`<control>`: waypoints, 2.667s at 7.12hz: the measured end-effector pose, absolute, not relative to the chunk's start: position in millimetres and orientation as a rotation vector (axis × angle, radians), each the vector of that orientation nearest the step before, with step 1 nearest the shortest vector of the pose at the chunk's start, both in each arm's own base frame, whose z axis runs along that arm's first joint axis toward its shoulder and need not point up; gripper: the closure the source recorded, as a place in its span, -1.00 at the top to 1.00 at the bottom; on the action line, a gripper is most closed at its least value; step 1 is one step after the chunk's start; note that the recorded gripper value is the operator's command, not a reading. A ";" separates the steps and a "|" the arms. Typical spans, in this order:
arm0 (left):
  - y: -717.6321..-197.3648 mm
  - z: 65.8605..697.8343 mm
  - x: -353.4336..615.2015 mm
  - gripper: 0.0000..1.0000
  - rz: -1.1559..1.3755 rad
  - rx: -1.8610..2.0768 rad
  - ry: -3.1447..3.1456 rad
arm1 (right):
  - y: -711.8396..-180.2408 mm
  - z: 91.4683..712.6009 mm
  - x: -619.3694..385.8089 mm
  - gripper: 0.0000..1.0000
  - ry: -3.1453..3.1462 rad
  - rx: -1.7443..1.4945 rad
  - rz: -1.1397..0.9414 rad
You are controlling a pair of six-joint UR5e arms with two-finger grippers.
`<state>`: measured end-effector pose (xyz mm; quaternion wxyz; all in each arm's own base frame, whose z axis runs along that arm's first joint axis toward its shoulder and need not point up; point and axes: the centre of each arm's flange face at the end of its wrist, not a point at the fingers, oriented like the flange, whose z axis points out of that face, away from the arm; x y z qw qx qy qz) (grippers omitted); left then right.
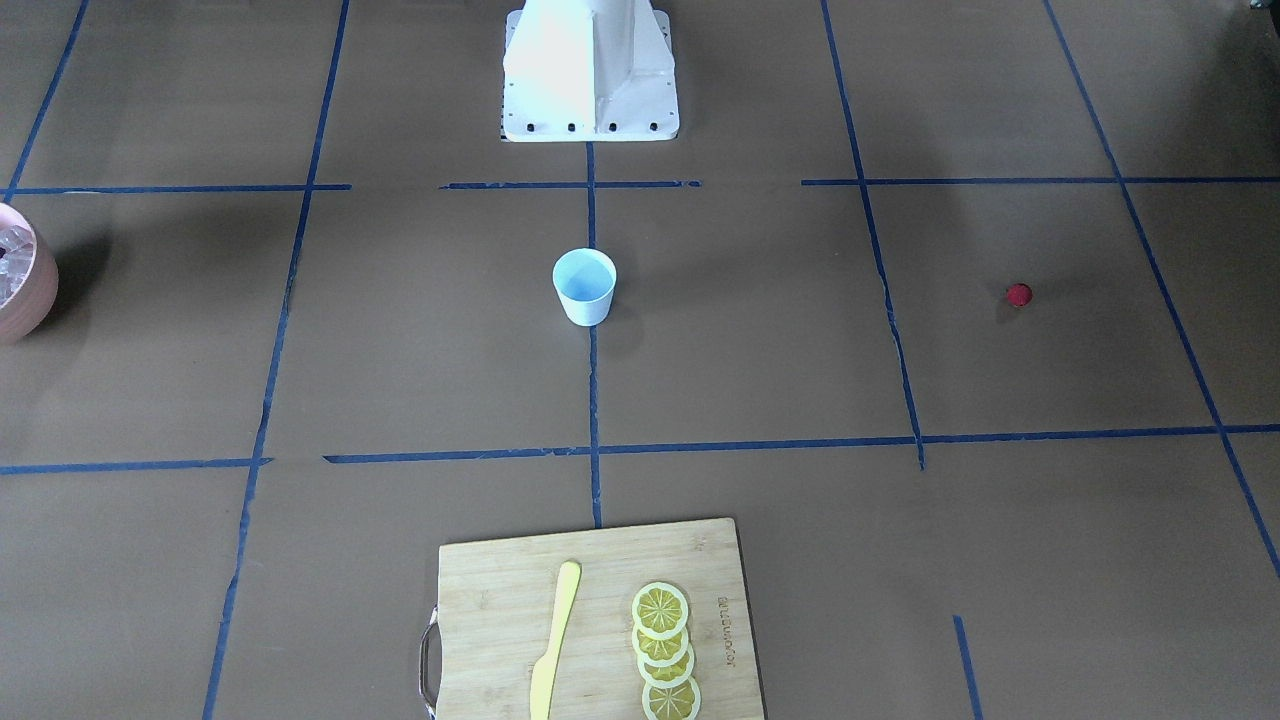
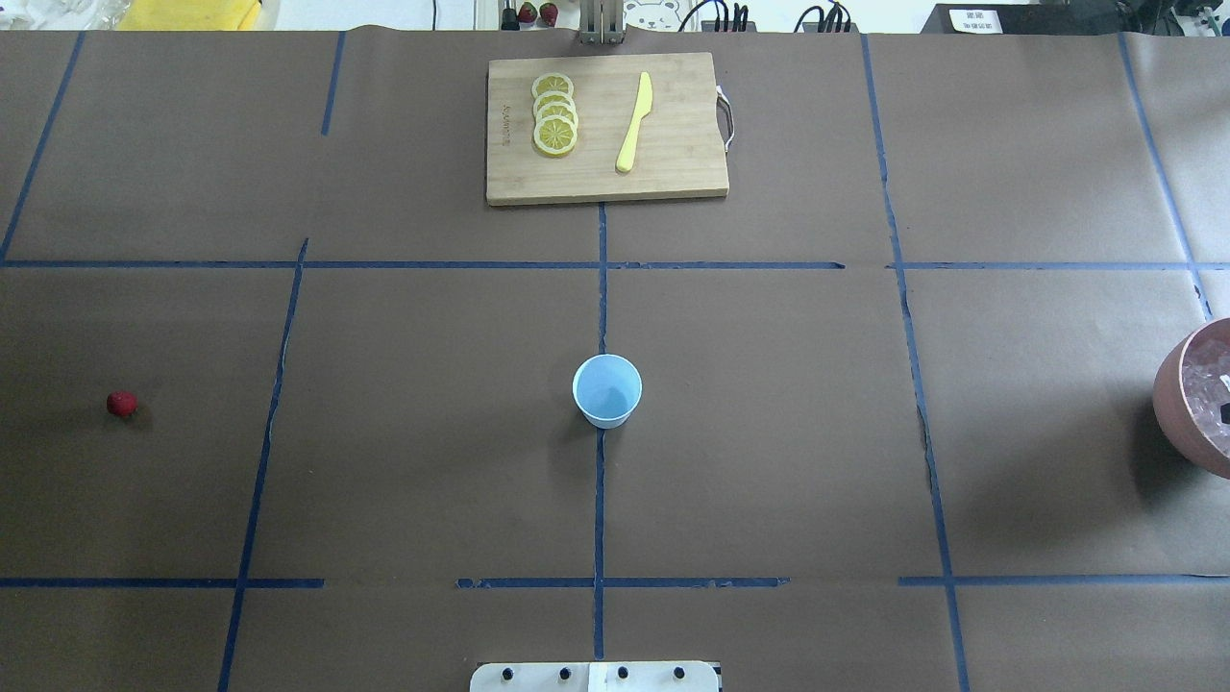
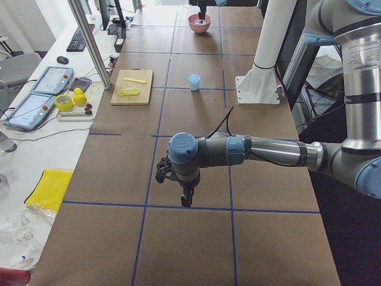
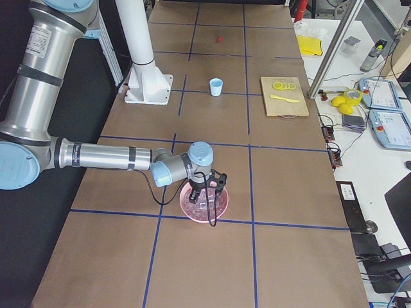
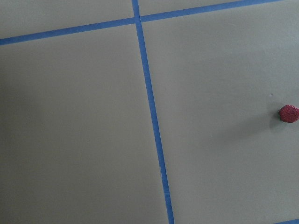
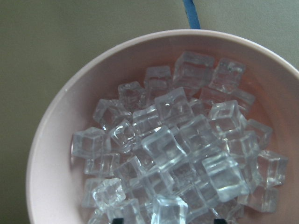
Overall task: Put ice and strawberries in cup
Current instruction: 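Grasp an ice cube from the pink bowl with the right gripper, then carry the ice cube with the right gripper over the light-blue cup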
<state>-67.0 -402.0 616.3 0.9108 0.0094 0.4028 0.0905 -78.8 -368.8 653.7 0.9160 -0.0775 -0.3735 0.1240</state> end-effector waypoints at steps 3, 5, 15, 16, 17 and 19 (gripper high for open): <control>-402.2 615.2 -67.0 1.00 0.187 0.021 0.830 | -373.2 655.5 -83.4 -0.02 -0.768 -0.161 0.247; -402.0 614.4 -67.0 1.00 0.187 0.022 0.830 | -373.3 656.7 -83.6 -0.51 -0.766 -0.163 0.248; -400.7 603.2 -63.5 1.00 0.182 0.037 0.891 | -371.9 448.5 -135.2 -1.00 -0.978 -0.061 0.316; -396.9 603.6 -63.1 1.00 0.181 0.036 0.896 | -376.3 403.4 -185.9 -1.00 -1.033 -0.105 0.322; -392.4 602.4 -62.8 1.00 0.182 0.038 0.898 | -375.6 356.2 -242.0 -1.00 -1.082 -0.166 0.340; -388.4 599.7 -62.7 1.00 0.184 0.044 0.898 | -380.6 266.4 -340.6 -1.00 -1.084 -0.263 0.389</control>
